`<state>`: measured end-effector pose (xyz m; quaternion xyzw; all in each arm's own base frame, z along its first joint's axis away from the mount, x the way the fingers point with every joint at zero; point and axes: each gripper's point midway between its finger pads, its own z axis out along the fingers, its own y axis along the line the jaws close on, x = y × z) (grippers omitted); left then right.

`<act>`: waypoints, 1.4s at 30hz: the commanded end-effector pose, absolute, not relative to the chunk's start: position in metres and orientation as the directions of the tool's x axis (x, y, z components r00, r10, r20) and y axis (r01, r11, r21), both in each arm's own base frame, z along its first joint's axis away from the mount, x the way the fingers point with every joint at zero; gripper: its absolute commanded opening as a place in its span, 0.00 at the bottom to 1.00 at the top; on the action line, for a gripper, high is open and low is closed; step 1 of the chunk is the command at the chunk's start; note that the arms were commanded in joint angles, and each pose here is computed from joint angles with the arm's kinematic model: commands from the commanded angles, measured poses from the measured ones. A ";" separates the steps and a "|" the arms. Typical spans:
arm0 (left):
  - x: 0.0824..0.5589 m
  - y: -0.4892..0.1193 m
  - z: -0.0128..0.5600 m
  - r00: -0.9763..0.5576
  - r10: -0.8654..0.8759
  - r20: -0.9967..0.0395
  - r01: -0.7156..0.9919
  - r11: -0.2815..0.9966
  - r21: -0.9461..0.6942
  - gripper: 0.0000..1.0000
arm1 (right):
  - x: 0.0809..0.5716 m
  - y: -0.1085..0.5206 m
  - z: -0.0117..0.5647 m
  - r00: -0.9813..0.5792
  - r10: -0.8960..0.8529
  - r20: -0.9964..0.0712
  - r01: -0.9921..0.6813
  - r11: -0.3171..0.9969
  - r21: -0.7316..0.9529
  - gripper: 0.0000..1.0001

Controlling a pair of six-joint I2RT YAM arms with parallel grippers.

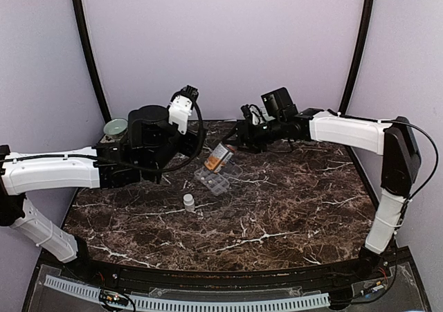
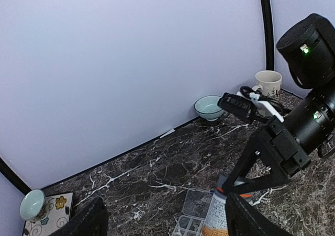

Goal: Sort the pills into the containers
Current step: Place the pill bottle at the center of the board.

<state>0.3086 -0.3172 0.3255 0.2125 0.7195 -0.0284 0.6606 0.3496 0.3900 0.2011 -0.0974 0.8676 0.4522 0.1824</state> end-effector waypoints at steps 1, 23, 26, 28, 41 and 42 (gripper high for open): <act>0.309 -0.294 0.340 -0.081 0.173 -0.982 0.333 0.933 0.137 0.79 | 0.365 0.357 0.226 -0.828 0.004 -0.560 -0.419 0.659 0.625 0.12; 0.316 -0.268 0.300 -0.264 0.101 -0.959 0.355 0.935 0.001 0.79 | 0.451 0.214 0.169 -0.679 -0.068 -0.731 -0.227 0.966 0.121 0.13; 0.316 -0.268 0.294 -0.278 0.106 -0.955 0.358 0.934 0.000 0.79 | 0.464 0.209 0.158 -0.679 -0.100 -0.728 -0.216 0.974 0.067 0.13; 0.315 -0.268 0.292 -0.286 0.108 -0.952 0.358 0.934 -0.002 0.79 | 0.471 0.205 0.151 -0.681 -0.125 -0.721 -0.206 0.978 0.024 0.14; 0.315 -0.260 0.283 -0.304 0.100 -0.947 0.340 0.940 -0.010 0.79 | 0.491 0.192 0.131 -0.685 -0.176 -0.707 -0.170 0.982 -0.080 0.20; 0.315 -0.260 0.283 -0.303 0.100 -0.948 0.339 0.941 -0.009 0.79 | 0.491 0.191 0.130 -0.686 -0.175 -0.706 -0.169 0.982 -0.080 0.21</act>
